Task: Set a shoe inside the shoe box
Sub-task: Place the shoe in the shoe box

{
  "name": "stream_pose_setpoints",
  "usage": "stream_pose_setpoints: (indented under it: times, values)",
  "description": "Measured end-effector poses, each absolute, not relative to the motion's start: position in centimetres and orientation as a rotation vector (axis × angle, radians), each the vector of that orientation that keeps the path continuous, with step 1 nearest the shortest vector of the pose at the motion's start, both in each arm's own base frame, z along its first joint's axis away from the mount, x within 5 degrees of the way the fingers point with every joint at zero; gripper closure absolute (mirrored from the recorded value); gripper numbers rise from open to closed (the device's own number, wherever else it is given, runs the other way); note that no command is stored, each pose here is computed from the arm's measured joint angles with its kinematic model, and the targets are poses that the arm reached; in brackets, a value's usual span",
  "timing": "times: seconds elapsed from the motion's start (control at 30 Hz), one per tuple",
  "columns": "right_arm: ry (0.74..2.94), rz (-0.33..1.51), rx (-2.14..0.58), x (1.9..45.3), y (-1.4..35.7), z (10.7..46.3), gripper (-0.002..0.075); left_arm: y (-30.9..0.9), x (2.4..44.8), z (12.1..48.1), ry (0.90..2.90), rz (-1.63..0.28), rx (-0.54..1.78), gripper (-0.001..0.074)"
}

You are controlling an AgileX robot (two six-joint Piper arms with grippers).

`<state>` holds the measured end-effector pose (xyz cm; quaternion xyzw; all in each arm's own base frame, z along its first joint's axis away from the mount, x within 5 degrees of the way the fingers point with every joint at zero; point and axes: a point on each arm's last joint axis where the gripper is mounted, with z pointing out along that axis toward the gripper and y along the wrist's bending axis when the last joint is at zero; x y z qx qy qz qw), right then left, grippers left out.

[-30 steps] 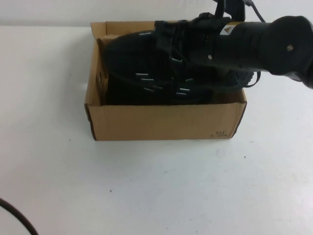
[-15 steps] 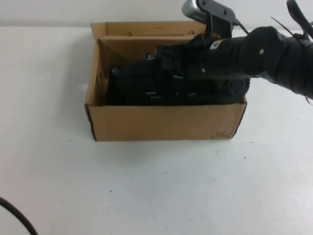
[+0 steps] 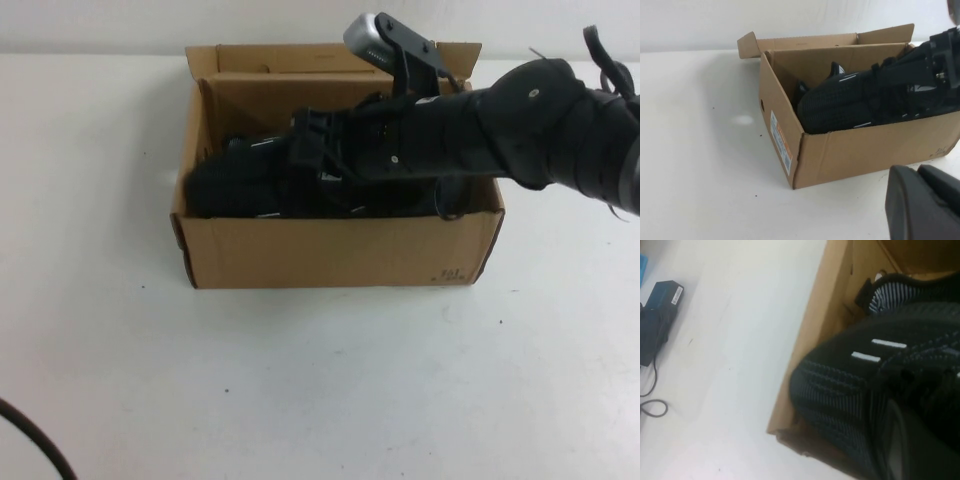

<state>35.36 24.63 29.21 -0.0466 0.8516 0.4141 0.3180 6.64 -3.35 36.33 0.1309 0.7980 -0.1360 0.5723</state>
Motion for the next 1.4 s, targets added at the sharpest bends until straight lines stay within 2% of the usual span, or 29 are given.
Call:
stream_pose_setpoints:
  times: [0.5, 1.03, 1.13, 1.3, 1.4]
  values:
    - [2.37, 1.167, 0.126, 37.2, 25.8, 23.8, 0.0724, -3.4, 6.6, 36.3, 1.88, -0.33, 0.297, 0.0736]
    - [2.399, 1.138, 0.106, 37.4, 25.8, 23.0, 0.0713, -3.4, 6.6, 36.3, 1.88, -0.332, 0.296, 0.0736]
    - [2.418, 1.133, 0.067, 37.1, 25.9, 22.9, 0.0629, -3.4, 6.6, 36.3, 1.88, -0.332, 0.296, 0.0736]
    - [2.439, 1.128, 0.026, 36.9, 25.9, 22.8, 0.0293, -3.4, 6.6, 36.2, 1.891, -0.33, 0.303, 0.0736]
    - [2.437, 1.089, -0.018, 36.9, 25.8, 22.9, 0.021, -3.3, 6.5, 36.1, 1.902, -0.321, 0.309, 0.0736]
